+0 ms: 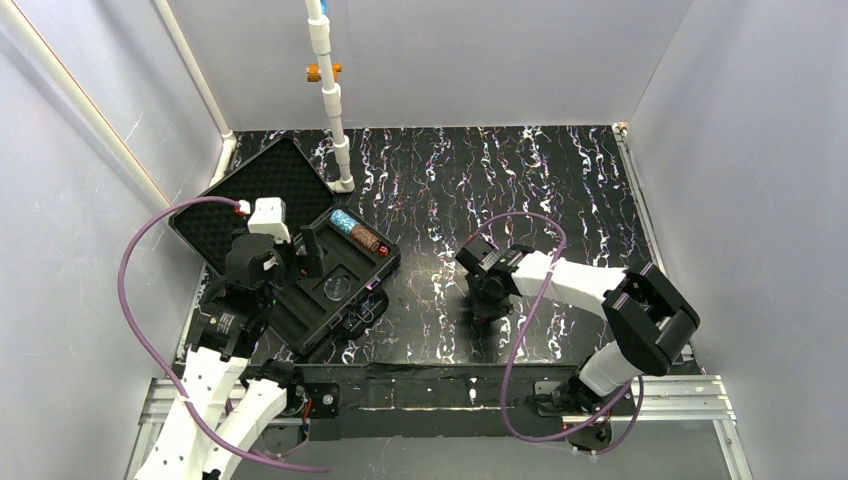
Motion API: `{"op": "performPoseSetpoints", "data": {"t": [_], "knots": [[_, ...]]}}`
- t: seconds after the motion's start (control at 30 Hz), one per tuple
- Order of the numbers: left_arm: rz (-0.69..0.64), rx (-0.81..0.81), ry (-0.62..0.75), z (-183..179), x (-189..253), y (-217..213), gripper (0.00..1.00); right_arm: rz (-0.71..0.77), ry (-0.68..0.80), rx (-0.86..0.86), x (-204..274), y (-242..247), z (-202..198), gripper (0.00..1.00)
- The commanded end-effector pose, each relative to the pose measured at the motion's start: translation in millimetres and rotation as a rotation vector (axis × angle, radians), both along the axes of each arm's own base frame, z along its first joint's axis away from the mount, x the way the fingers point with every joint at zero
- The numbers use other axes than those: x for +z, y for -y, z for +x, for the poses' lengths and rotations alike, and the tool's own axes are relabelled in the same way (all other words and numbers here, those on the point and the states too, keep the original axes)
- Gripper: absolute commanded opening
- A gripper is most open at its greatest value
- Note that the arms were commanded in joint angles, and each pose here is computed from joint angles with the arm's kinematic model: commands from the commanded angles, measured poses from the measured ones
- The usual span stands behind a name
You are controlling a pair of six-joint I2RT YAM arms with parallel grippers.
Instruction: Pack up texas hold em set
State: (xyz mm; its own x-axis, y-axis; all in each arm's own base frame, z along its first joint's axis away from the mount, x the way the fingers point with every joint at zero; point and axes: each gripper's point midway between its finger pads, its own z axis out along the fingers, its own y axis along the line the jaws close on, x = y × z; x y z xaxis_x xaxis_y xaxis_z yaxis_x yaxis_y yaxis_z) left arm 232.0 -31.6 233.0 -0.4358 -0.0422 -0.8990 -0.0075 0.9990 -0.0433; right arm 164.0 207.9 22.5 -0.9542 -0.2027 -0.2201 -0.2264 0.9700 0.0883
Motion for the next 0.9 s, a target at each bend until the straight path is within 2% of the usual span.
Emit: {"op": "performPoseSetpoints", "data": {"t": [0.0, 0.2, 0.87], "knots": [[0.003, 0.0, 0.011, -2, 7, -1, 0.93, 0.077, 0.056, 0.027, 22, -18, 11, 0.1], [0.005, 0.0, 0.01, -2, 6, -1, 0.93, 0.176, 0.089, 0.065, 41, -37, 16, 0.1], [0.007, 0.003, 0.009, -2, 6, -2, 0.93, 0.333, 0.186, 0.118, 86, -78, 40, 0.11]]}}
